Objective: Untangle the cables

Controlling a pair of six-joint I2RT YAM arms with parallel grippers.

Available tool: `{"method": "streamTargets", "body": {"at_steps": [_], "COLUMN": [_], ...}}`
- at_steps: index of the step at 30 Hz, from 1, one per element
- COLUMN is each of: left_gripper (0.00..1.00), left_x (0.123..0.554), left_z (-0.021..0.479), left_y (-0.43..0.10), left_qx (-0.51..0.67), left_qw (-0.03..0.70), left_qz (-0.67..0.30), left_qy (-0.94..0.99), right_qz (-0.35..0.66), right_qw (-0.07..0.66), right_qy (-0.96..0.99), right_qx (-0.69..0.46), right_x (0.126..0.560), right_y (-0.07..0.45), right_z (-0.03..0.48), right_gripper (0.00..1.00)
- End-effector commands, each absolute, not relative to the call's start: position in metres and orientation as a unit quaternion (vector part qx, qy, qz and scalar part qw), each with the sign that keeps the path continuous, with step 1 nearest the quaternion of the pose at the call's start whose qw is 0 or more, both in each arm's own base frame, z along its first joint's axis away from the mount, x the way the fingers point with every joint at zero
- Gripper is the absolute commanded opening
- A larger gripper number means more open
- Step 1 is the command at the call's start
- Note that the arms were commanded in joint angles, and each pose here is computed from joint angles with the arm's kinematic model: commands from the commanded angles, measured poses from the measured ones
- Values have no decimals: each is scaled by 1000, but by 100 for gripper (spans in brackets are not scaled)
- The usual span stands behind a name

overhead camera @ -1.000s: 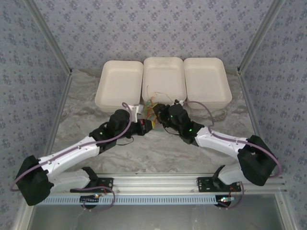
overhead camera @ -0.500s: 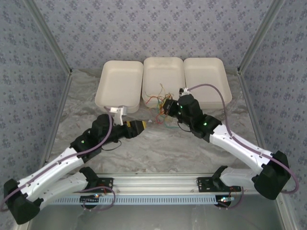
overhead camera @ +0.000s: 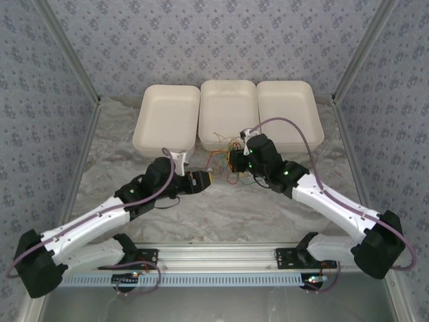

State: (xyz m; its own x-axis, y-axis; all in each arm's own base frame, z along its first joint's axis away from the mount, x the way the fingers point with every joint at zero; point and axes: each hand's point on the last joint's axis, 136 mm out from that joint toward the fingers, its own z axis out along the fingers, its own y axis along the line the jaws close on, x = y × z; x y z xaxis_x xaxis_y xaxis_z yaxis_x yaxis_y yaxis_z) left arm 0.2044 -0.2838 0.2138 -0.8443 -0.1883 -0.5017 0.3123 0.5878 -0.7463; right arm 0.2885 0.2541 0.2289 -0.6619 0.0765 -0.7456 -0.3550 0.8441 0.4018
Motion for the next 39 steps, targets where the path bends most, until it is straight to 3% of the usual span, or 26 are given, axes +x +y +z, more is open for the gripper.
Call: {"method": "streamTargets", "body": {"at_steps": [1,12,14,19,23,32,39], "left_gripper": [51,35,28,0,0,0,0], "left_x": [217,255,259,260,256,253,256], "left_z": [255,240,234,230,233,227,235], "left_y": [-306,-313,-308,-305,-289,-197,-180], "left_qx": [44,26,21,20,19,-31,-49], "left_qw": [312,349,351,353,360,363,369], "left_qz": [-490,-415,-398,-393,-369,-316,-324], "left_qy": [813,840,848,849,857,876,870], "right_qz": [290,310,312,311,270,228,209], "right_qw": [408,403,407,408,413,418,404], "right_qy": [861,854,852,852,864,875,887], "right_qx": [-94,-109,-106,-108,-97,-89,-78], "right_x": [284,265,263,259,265,271,278], "right_y": [265,283,282,280,260,209,203], "right_z": [240,245,247,248,239,238,227], "right_gripper": [0,0,0,0,0,0,0]}}
